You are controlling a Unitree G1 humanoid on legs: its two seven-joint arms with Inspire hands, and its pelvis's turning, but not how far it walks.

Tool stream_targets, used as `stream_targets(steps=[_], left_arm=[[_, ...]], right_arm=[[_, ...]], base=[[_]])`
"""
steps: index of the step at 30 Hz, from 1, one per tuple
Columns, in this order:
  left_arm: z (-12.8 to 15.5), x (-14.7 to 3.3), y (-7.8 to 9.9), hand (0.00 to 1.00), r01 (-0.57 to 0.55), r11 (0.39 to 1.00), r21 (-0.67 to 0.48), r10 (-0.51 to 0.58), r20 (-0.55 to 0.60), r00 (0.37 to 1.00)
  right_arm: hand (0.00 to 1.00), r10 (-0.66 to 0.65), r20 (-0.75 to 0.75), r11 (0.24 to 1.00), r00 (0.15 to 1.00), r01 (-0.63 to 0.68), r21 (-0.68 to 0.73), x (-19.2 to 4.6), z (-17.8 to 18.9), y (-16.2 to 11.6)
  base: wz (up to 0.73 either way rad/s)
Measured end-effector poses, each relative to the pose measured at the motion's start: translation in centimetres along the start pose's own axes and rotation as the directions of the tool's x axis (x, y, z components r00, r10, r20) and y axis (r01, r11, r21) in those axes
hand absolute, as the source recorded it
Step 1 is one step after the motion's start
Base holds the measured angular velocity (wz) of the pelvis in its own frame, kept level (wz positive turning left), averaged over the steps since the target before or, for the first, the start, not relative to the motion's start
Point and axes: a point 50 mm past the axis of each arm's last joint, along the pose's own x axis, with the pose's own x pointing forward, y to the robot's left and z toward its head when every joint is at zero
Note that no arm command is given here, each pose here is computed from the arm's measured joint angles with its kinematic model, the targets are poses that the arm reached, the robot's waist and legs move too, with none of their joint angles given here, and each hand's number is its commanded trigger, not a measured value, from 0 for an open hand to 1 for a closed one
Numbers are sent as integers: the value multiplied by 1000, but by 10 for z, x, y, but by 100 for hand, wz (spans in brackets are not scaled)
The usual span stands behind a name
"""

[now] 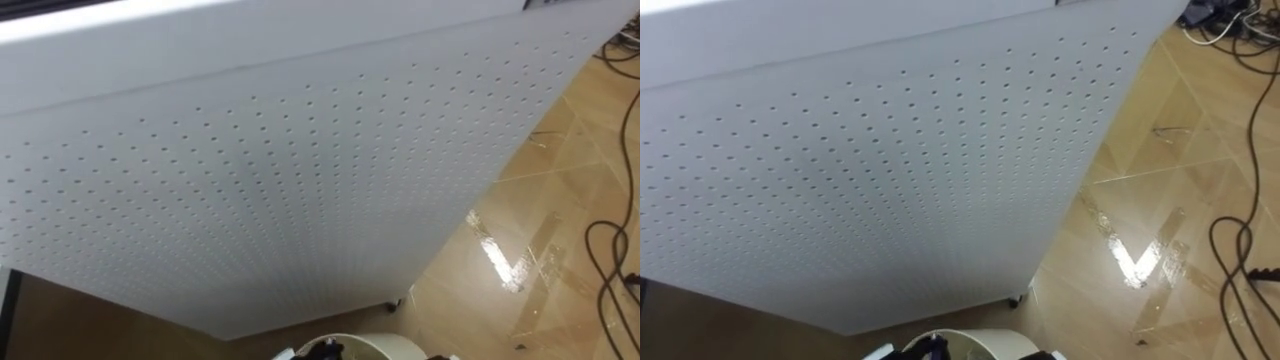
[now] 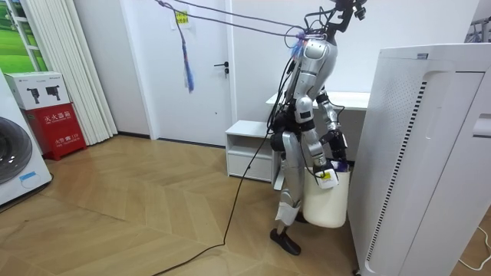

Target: Pick garbage

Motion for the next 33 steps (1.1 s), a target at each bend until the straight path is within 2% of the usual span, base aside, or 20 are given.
stream_targets(steps=[18,33], left_arm=[[-16,-3,-8,0,84,996,1,-84,-69,994],[-28,-9,-6,0,87,996,21,-84,-124,989]], right_arm=[[100,4,-7,1000,1000,-4,-3,-1,-1,-5],[100,-13,-18,1000,1000,13,-12,-2,-3,-11]], base=[[0],[0]])
